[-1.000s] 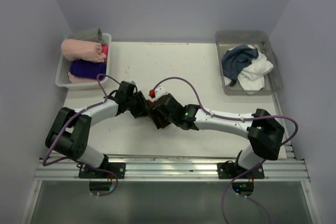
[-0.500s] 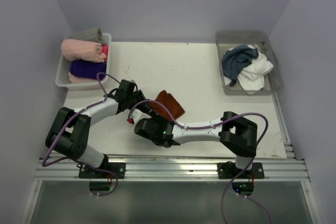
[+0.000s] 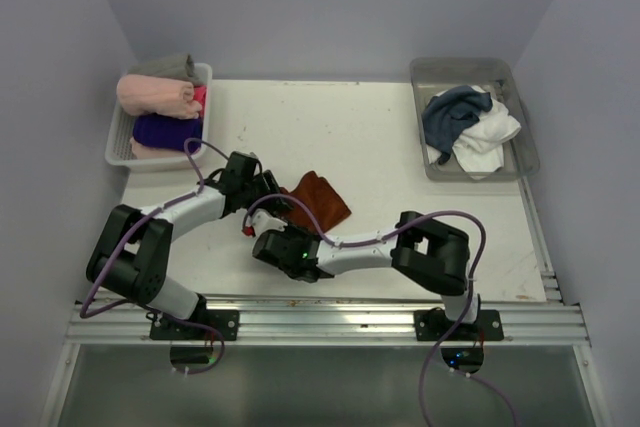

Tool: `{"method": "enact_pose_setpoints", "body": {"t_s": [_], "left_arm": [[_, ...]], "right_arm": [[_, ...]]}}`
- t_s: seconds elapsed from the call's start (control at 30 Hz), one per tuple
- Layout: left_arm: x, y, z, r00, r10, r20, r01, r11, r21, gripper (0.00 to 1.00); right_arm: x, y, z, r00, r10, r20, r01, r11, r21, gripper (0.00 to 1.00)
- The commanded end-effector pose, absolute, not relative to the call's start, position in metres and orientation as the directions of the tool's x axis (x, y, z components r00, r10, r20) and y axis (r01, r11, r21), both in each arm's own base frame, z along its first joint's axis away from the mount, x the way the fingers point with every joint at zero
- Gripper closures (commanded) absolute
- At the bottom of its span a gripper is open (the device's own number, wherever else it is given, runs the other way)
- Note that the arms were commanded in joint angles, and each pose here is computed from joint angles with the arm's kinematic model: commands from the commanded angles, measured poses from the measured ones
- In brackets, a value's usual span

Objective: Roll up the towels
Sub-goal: Roll the towel

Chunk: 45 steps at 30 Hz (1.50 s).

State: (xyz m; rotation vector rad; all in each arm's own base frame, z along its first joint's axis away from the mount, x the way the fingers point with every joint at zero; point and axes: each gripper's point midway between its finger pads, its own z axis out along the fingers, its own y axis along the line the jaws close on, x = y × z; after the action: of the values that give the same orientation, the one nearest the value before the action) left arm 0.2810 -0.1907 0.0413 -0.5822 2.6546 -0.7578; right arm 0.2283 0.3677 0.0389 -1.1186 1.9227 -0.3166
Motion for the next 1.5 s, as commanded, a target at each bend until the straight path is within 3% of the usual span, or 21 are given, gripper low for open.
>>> {"method": "enact_pose_setpoints", "body": {"t_s": [0.0,0.17,0.37,0.67,0.83,1.2,1.4,1.47], "left_arm": [[0.291,-0.194,0.064,-0.854,-0.466,-0.229,-0.260,0.766,-0.589,0.39],[0.303,-0.195,0.084,-0.847,-0.455,-0.277,-0.211,0.764,-0.610,0.13],[0.314,-0.188,0.107,-0.820,-0.461,-0.339,-0.181,0.772,-0.610,0.06],[0.311,-0.186,0.112,-0.823,-0.453,-0.343,-0.158,0.762,-0.628,0.03],[0.308,-0.192,0.106,-0.837,-0.444,-0.321,-0.145,0.744,-0.652,0.02],[0.306,-0.205,0.085,-0.862,-0.426,-0.276,-0.131,0.712,-0.690,0.02],[0.316,-0.216,0.082,-0.865,-0.415,-0.283,-0.103,0.699,-0.708,0.08],[0.319,-0.220,0.079,-0.868,-0.407,-0.284,-0.099,0.703,-0.704,0.15]], "right_arm": [[0.241,0.380,0.060,-0.251,-0.707,-0.661,-0.567,0.661,-0.492,0.73],[0.235,0.383,0.069,-0.334,-0.581,-0.742,-0.649,0.713,-0.266,0.81],[0.232,0.380,0.083,-0.471,-0.405,-0.783,-0.683,0.730,0.033,0.87],[0.237,0.377,0.102,-0.653,-0.184,-0.735,-0.625,0.679,0.386,0.87],[0.238,0.367,0.101,-0.756,-0.094,-0.647,-0.555,0.617,0.559,0.86],[0.246,0.346,0.101,-0.874,0.069,-0.481,-0.396,0.471,0.788,0.86],[0.249,0.340,0.088,-0.920,0.095,-0.380,-0.306,0.431,0.849,0.85],[0.250,0.339,0.084,-0.929,0.105,-0.355,-0.283,0.417,0.864,0.85]]}}
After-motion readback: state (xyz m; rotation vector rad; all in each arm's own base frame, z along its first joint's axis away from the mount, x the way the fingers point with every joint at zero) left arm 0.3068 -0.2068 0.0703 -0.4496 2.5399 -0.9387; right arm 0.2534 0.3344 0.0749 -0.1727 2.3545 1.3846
